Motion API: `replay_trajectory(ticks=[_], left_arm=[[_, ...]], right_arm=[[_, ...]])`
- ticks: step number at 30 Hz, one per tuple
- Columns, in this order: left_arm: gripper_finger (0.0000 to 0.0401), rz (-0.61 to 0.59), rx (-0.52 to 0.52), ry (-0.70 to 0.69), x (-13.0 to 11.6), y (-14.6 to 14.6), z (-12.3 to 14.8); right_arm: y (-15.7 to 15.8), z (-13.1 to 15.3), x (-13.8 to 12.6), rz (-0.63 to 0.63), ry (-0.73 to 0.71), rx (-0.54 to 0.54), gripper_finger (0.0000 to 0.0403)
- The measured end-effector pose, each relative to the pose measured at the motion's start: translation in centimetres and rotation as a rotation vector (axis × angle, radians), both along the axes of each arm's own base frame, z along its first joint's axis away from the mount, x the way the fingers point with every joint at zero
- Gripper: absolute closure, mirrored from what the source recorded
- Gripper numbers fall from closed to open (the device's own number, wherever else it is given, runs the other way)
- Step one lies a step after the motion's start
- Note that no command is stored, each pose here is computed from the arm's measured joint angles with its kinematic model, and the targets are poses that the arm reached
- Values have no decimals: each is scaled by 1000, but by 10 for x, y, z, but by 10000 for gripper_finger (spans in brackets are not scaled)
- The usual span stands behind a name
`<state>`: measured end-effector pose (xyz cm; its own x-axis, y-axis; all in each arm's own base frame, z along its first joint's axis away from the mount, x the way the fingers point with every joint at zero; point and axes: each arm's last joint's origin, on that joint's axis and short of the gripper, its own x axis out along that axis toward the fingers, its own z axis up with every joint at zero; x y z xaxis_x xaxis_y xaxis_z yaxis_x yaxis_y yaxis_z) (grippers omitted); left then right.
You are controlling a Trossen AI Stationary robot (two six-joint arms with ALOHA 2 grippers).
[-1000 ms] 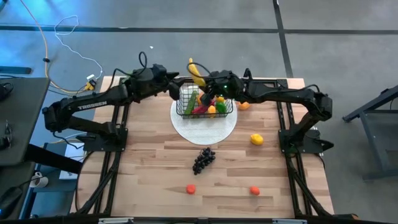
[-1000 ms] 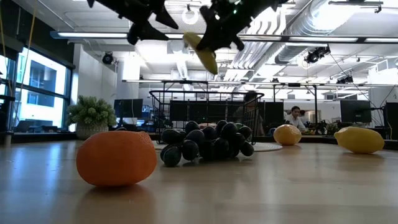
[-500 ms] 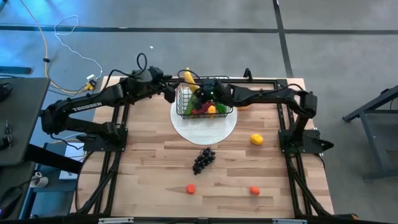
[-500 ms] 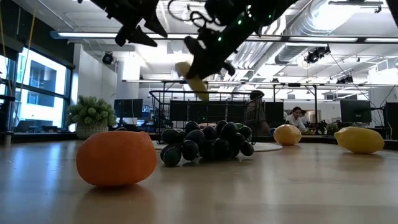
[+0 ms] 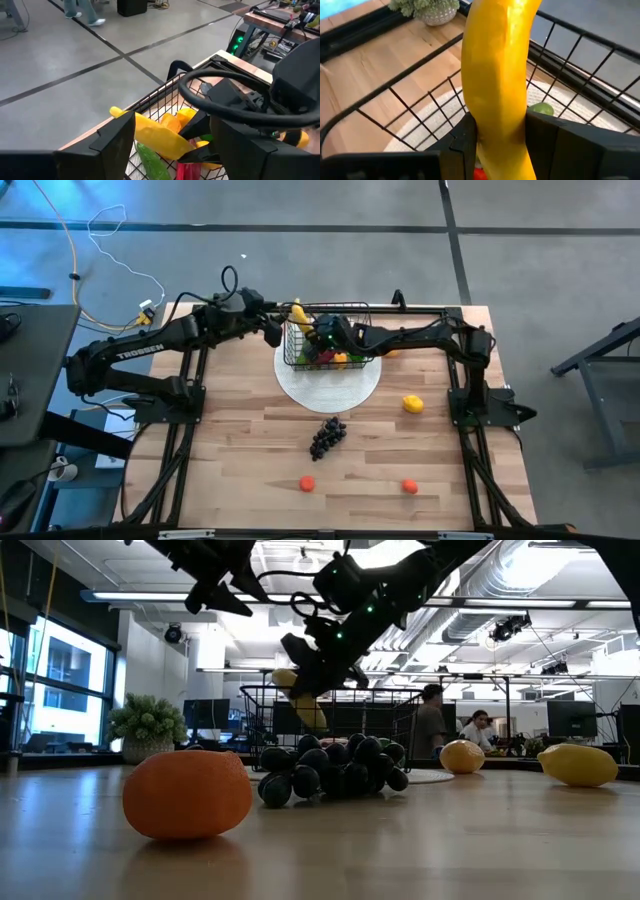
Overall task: Build produce basket
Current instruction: Put the yellow banana into the black wire basket, then put the right orange into the black wire basket
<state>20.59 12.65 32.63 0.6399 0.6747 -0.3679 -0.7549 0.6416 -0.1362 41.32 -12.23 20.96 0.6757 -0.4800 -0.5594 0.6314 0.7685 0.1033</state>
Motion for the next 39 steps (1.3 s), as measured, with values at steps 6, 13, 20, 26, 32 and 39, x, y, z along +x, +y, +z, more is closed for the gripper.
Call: replay_trajectory(ticks=[6,13,20,26,32,39], left_arm=[[156,0,0,1,0,0,0],[156,0,0,0,0,0,0],[156,0,0,1,0,0,0],[156,0,0,1,0,0,0],[156,0,0,1,0,0,0],[156,-31,39,72,-4,-3,0]], right_arm=[[-6,0,-2,-97,-56,59,266],[-9,1,-2,-100,-72,67,261],[-10,2,-1,-107,-91,68,217],[-18,2,-4,-154,-125,119,182],[-21,4,-6,-99,-156,227,179],[-16,46,-26,-94,-188,212,179]])
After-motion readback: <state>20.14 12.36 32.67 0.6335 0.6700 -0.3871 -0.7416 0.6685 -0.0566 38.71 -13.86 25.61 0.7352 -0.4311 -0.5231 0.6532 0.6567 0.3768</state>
